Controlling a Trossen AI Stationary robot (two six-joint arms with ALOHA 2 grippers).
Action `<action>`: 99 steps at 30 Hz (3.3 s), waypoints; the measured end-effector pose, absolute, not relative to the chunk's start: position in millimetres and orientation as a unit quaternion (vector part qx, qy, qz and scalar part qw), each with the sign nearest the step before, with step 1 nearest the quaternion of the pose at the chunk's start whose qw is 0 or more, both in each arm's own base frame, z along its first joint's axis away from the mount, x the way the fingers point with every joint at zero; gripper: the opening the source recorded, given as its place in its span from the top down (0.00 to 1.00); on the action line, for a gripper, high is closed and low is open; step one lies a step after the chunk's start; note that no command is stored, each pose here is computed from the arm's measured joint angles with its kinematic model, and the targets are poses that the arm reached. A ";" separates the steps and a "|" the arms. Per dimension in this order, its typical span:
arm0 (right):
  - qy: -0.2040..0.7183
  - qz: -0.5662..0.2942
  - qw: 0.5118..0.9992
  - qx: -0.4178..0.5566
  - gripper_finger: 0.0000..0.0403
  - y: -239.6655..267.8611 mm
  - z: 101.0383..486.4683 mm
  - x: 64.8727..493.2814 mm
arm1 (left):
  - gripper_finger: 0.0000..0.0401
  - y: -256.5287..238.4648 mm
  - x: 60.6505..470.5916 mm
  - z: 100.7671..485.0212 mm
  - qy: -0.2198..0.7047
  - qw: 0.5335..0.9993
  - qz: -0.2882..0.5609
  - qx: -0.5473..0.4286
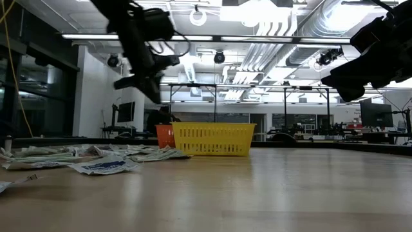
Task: Pick & Place First Aid Supplies
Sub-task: Put the towelette pack into the top yellow bin
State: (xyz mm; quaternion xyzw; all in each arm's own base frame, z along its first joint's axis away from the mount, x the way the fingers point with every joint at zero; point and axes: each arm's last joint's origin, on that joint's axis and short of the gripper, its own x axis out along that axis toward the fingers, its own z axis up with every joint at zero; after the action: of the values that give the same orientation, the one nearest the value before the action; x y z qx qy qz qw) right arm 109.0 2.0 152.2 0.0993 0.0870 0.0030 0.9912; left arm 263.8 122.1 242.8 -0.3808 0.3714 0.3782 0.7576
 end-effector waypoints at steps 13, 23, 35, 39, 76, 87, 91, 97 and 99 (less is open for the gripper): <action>0.087 0.003 0.991 0.099 0.65 2.0 152.3 109.0 | 1.00 160.6 359.9 241.3 0.403 0.786 0.288 -0.369; 0.087 0.003 0.991 0.099 0.65 2.0 152.2 109.0 | 1.00 162.5 397.3 232.7 0.405 0.786 0.265 -0.384; 0.087 0.003 0.991 0.099 0.65 2.0 152.3 109.0 | 0.91 160.0 408.5 223.2 0.410 0.779 0.284 -0.380; 0.087 0.003 0.991 0.099 0.65 2.0 152.2 109.0 | 0.81 159.1 408.8 223.2 0.410 0.780 0.284 -0.377; 0.087 0.003 0.991 0.099 0.65 2.0 152.3 109.0 | 0.68 114.1 253.5 193.9 0.498 0.664 0.426 -0.359; 0.087 0.003 0.991 0.099 0.65 2.0 152.3 109.0 | 0.68 125.7 246.3 178.8 0.461 0.663 0.459 -0.370; 0.087 0.003 0.991 0.099 0.65 2.0 152.3 109.0 | 0.68 133.2 244.3 178.4 0.447 0.658 0.470 -0.382; 0.087 0.003 0.991 0.099 0.65 2.0 152.2 109.0 | 0.68 140.6 245.7 167.8 0.449 0.641 0.471 -0.406; 0.087 0.003 0.991 0.099 0.65 2.0 152.3 109.0 | 0.68 143.3 244.5 164.3 0.453 0.632 0.476 -0.412</action>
State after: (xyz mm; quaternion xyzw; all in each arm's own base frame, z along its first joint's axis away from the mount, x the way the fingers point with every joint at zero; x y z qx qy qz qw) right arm 109.0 2.0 152.3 0.0993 0.0868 0.0031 0.9913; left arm 244.5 143.3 164.3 -0.4119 0.4525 0.4756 0.6319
